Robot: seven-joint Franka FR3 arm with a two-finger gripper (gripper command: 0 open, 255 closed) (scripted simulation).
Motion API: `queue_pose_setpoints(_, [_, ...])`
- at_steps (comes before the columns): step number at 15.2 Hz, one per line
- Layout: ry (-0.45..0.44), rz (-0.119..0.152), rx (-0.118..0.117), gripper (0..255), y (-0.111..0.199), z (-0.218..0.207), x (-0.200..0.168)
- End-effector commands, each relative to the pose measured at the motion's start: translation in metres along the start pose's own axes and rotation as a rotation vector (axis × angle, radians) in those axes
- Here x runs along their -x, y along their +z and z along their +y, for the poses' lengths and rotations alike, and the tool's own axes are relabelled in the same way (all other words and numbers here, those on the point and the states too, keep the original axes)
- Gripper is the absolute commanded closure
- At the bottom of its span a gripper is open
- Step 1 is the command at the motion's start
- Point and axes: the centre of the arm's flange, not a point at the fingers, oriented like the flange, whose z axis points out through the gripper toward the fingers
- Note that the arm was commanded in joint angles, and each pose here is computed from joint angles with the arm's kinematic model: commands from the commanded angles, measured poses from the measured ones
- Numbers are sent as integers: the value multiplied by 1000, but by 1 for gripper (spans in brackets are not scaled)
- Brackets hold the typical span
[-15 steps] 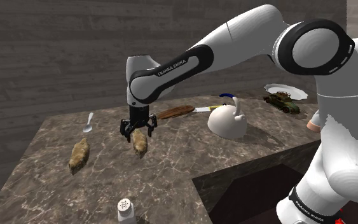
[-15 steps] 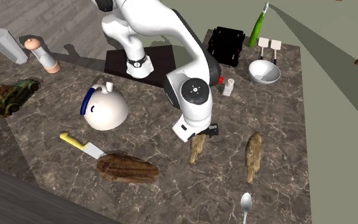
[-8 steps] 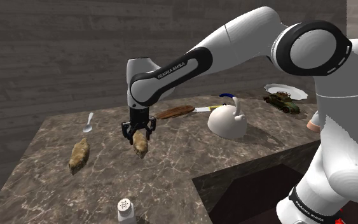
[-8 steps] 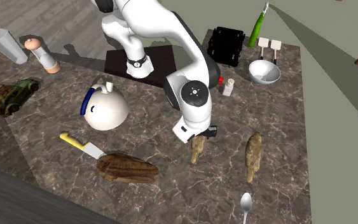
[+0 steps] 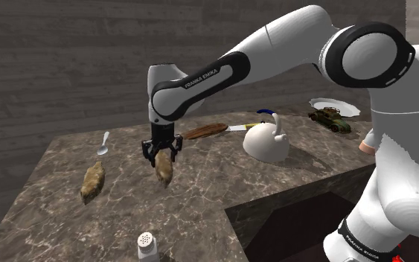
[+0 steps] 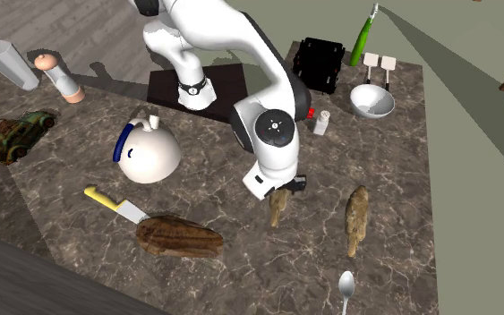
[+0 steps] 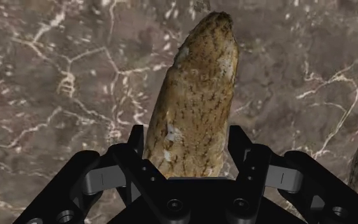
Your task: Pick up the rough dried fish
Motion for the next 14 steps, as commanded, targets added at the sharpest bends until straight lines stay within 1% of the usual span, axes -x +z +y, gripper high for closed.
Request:
queue_pose_setpoints(1, [0,0,0,255,-10,-1,1])
queue_pose_setpoints(12, [0,0,0,255,-67,-9,6])
queue_pose_setpoints(14, [0,0,0,255,-68,-9,6])
